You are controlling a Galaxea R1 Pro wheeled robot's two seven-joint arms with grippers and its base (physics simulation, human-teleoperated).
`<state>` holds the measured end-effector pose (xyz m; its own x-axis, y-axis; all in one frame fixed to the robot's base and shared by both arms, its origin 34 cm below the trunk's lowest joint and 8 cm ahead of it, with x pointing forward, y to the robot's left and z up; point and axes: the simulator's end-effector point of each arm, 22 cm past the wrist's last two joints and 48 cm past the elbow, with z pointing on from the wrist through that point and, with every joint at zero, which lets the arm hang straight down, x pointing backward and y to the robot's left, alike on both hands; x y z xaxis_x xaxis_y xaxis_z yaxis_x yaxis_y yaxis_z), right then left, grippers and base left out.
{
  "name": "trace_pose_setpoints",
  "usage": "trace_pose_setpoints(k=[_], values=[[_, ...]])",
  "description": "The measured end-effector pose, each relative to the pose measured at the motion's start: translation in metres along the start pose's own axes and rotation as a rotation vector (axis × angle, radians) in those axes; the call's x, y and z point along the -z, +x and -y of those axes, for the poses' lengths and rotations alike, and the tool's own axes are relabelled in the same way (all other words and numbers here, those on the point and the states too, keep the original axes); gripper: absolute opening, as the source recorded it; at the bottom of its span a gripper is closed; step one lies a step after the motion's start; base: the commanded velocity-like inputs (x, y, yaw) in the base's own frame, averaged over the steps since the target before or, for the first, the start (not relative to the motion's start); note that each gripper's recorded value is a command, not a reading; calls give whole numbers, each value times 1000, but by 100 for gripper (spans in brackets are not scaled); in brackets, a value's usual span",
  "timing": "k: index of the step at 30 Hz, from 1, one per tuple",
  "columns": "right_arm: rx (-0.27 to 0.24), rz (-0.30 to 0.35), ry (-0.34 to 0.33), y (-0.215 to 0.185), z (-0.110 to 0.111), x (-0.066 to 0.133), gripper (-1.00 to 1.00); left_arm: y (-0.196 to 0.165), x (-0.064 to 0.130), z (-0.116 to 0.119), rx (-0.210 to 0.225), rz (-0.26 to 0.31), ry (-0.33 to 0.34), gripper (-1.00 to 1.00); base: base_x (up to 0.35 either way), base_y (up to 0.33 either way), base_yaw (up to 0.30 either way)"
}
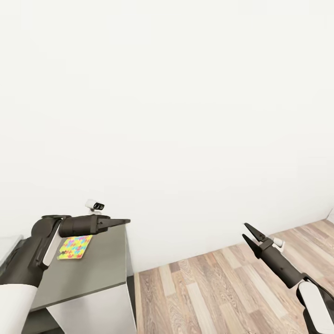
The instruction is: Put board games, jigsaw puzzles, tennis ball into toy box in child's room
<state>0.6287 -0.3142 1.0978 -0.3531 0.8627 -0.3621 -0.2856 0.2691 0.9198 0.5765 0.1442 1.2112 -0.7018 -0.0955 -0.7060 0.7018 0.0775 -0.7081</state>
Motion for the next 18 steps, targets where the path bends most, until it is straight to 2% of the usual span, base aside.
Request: trace_pose_setpoints(k=[18], values=[[3,8,-12,-3,-7,1,100,-3,0,9,-21,2,1,100,-64,0,-233]])
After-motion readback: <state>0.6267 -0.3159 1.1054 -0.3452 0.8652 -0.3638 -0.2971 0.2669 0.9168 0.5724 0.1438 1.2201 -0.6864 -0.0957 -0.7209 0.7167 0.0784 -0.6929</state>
